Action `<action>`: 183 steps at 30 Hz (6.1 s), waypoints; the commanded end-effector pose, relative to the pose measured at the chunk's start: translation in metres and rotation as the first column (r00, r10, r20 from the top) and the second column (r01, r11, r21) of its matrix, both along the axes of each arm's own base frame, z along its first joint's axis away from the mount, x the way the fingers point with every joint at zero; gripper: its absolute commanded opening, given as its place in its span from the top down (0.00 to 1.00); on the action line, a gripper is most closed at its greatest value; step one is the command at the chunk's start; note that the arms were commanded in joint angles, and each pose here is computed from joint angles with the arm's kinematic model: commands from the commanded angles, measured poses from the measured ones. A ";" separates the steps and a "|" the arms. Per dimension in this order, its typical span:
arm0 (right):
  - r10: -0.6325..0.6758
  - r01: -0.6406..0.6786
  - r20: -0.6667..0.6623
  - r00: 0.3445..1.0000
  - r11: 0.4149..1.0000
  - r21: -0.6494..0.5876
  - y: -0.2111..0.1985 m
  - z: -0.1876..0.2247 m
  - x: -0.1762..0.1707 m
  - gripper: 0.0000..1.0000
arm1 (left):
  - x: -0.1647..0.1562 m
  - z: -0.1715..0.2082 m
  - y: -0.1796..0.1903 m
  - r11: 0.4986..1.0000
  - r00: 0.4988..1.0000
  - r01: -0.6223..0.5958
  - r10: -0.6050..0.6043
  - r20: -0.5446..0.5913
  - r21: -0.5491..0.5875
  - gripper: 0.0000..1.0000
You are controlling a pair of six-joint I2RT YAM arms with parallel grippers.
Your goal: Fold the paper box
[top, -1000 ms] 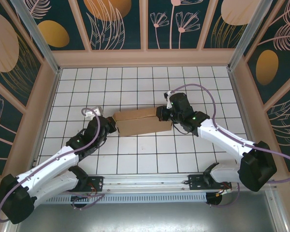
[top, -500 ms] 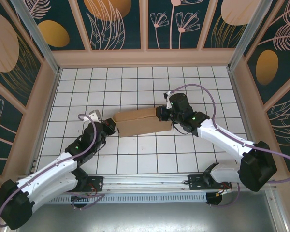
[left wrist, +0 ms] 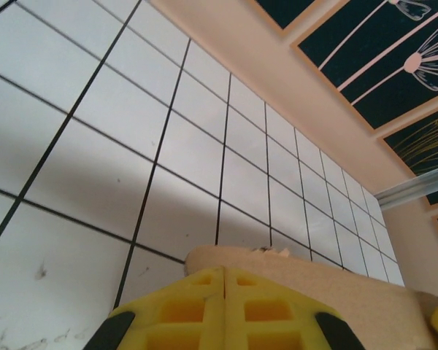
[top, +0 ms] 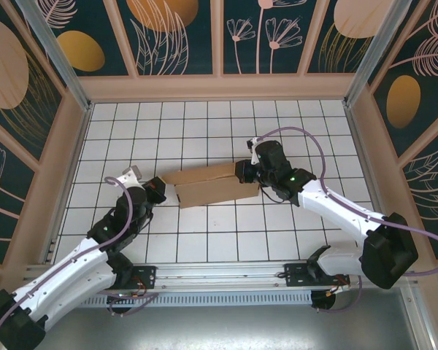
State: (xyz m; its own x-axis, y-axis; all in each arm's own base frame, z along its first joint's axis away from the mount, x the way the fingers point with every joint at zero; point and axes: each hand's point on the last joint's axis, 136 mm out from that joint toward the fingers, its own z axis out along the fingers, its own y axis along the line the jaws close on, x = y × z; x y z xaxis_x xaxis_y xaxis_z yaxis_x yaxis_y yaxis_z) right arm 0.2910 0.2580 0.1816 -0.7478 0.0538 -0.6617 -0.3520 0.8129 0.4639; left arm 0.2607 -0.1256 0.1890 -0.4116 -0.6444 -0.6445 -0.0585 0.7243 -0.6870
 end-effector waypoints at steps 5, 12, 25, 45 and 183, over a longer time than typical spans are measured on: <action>0.019 -0.031 -0.146 0.989 0.996 -0.087 -0.004 -0.043 -0.023 0.86 | 0.014 0.011 -0.002 0.997 1.000 0.004 -0.005 0.010 0.073 1.00; 0.022 -0.035 -0.146 0.989 0.995 -0.088 -0.003 -0.043 -0.023 0.87 | 0.029 -0.012 0.002 0.998 0.998 -0.003 0.006 -0.055 0.058 1.00; 0.046 -0.059 -0.162 0.986 0.995 -0.075 0.002 -0.047 -0.026 0.87 | 0.031 -0.056 -0.019 0.995 0.988 0.071 -0.080 -0.130 -0.071 1.00; 0.081 -0.083 -0.026 0.996 0.991 -0.103 -0.001 0.019 -0.008 0.62 | 0.025 -0.010 0.016 0.989 0.997 -0.003 0.013 -0.072 0.148 1.00; 0.190 -0.131 0.315 0.930 0.971 -0.199 -0.057 0.046 0.035 1.00 | 0.041 0.023 -0.056 0.774 0.885 0.449 -0.456 -0.100 0.446 1.00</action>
State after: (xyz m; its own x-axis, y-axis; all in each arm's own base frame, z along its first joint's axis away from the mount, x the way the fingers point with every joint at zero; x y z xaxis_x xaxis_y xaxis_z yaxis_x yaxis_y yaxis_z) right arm 0.3265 0.1908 0.2214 -0.3942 -0.2980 -0.8694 -0.6494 0.7597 0.0340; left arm 0.3007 -0.1660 0.1936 -0.5731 0.0170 -0.8193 0.3297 0.9201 -0.2116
